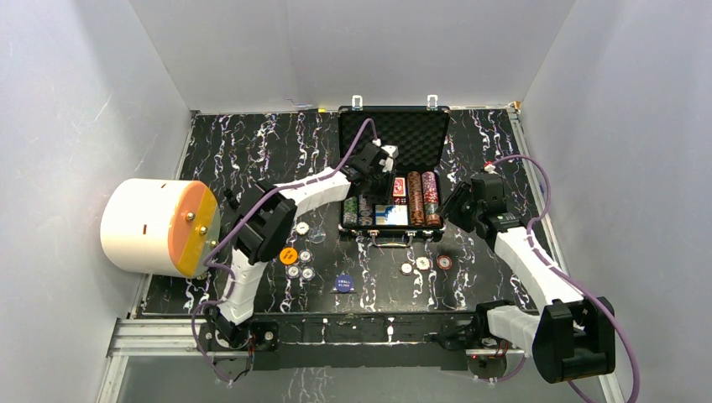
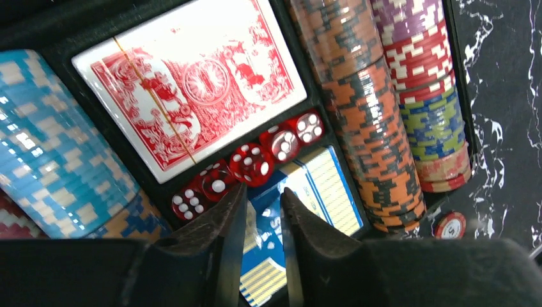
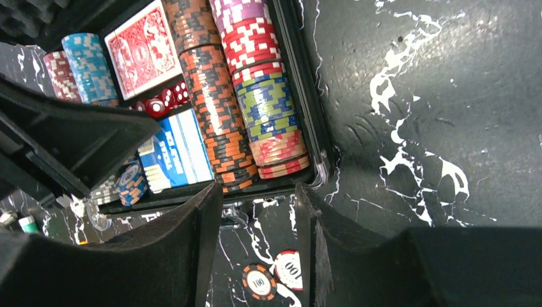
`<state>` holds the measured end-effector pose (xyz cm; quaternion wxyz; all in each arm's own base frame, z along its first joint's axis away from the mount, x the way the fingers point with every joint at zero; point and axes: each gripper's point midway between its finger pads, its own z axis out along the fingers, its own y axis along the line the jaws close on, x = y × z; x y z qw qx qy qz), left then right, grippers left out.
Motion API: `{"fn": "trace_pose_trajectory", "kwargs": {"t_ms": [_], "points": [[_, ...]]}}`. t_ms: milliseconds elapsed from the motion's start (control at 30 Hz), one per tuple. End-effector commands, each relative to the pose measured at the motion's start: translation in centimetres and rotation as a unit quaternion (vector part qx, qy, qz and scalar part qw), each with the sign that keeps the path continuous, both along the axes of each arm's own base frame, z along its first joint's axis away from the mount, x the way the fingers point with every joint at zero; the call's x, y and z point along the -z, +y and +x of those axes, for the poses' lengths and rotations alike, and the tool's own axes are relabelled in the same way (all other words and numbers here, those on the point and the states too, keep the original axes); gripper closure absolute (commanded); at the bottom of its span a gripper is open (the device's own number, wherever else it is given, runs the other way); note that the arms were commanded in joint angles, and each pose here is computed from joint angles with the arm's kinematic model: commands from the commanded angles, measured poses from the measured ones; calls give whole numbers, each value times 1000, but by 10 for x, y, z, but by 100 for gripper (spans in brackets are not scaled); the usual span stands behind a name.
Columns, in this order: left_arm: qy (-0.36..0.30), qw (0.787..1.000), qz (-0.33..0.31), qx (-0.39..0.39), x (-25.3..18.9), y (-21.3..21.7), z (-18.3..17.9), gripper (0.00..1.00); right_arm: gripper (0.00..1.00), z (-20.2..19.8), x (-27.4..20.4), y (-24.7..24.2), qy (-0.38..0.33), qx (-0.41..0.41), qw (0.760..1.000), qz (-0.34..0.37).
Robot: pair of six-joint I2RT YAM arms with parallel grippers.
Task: Pack up texas hold em set
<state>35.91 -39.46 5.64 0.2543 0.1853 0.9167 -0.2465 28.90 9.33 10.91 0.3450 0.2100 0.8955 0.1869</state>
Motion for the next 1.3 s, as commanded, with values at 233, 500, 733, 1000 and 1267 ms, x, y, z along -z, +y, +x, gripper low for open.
{"fn": "trace_pose_trajectory", "kwargs": {"t_ms": [233,500,733,1000,1267], "points": [[-37,999,6,-11,-27,-10,25,84,48,3,-3,4,-11,-10,1000,9],[-21,1000,14,16,-18,-7,13,74,48,2,2,4,-7,-14,1000,6],[-19,999,24,21,-9,-5,14,80,49,2,4,6,-5,-17,1000,9],[-23,999,32,20,-5,-5,16,86,50,2,2,6,-10,-18,1000,10],[-25,999,36,19,-6,-3,18,89,50,3,2,6,-11,-18,1000,10]]}}
